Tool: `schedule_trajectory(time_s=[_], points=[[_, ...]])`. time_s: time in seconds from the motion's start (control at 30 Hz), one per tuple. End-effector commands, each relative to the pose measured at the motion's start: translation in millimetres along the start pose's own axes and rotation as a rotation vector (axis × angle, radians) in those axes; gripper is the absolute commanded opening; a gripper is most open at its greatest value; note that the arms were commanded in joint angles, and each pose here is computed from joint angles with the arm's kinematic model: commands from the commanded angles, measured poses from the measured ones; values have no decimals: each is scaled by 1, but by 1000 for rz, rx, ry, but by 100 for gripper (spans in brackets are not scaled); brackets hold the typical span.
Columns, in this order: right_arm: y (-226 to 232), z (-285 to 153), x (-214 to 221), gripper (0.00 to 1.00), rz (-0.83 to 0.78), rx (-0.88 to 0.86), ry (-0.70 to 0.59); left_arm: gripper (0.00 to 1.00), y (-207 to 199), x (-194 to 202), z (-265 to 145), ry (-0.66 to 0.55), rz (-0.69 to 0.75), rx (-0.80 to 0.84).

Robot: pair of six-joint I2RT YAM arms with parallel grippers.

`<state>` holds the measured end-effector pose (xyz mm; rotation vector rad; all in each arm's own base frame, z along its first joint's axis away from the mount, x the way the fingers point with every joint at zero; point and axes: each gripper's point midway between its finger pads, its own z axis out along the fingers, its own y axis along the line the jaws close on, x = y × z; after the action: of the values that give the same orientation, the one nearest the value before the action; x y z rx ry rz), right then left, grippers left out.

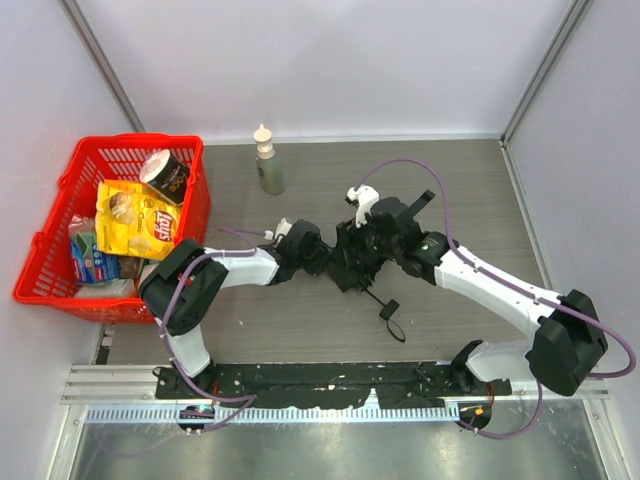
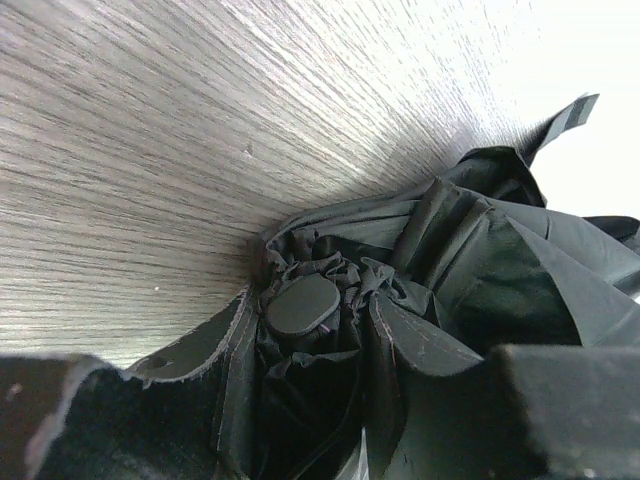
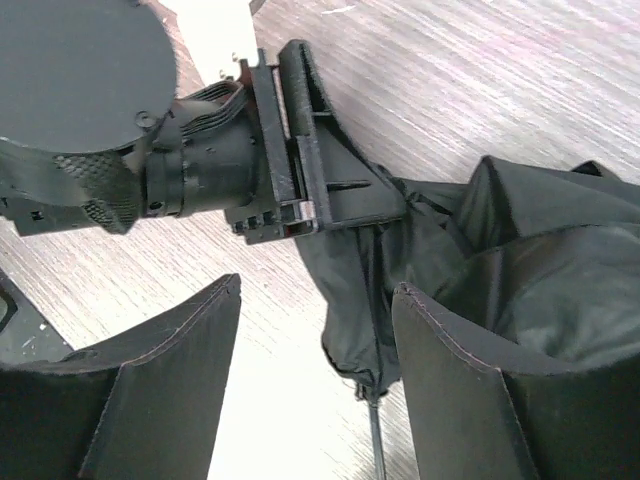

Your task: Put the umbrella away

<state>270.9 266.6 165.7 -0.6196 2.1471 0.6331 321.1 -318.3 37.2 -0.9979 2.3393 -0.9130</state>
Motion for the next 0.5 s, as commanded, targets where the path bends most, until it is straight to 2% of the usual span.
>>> schedule_trajectory(time_s=[0.0, 0.07, 0.23, 0.47], points=[[11, 14, 7, 66, -42, 23, 38, 0, 2, -1, -11, 13, 8, -62], [7, 17, 16, 66, -97, 76, 42, 0, 1, -2, -14, 18, -5, -79], [7, 24, 21, 67, -179, 66, -62, 0, 0, -1, -22, 42, -42, -89], [13, 43, 29, 68, -289, 69, -113, 0, -8, -4, -27, 56, -56, -126]])
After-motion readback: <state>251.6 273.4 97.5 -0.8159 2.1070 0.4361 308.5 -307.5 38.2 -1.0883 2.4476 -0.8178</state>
